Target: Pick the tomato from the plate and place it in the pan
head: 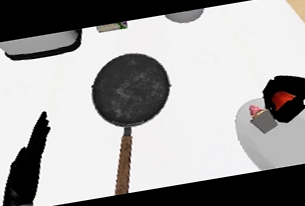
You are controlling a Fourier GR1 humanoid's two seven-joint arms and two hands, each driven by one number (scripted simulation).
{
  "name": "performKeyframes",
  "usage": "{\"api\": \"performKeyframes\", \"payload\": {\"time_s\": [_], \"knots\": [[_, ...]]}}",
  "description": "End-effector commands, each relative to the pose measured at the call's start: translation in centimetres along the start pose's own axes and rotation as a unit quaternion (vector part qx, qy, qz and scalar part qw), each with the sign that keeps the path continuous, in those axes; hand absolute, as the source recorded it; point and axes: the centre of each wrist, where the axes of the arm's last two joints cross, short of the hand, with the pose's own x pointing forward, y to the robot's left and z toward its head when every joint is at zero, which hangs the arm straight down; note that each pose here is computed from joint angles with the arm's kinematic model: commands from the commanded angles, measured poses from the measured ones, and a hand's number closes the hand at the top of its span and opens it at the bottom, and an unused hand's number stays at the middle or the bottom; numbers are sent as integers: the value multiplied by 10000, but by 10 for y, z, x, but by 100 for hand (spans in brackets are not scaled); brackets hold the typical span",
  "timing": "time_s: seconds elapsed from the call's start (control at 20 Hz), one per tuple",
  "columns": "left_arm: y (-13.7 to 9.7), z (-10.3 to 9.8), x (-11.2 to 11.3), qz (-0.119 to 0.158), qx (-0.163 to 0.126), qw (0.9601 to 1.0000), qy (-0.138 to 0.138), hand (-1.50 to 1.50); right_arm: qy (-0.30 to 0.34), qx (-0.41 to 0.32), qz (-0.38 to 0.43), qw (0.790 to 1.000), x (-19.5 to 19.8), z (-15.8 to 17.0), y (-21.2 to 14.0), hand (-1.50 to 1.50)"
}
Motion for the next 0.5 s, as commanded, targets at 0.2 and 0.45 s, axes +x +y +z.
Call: {"api": "performKeyframes", "payload": {"time_s": [0.2,0.45], "knots": [[8,-6,9,-21,134,9999,0,0,1069,-2626,786,9557,83,4,5,150],[1,1,-7,-54,87,9999,121,0,-123,-4364,1230,8912,141,39,0,150]]}}
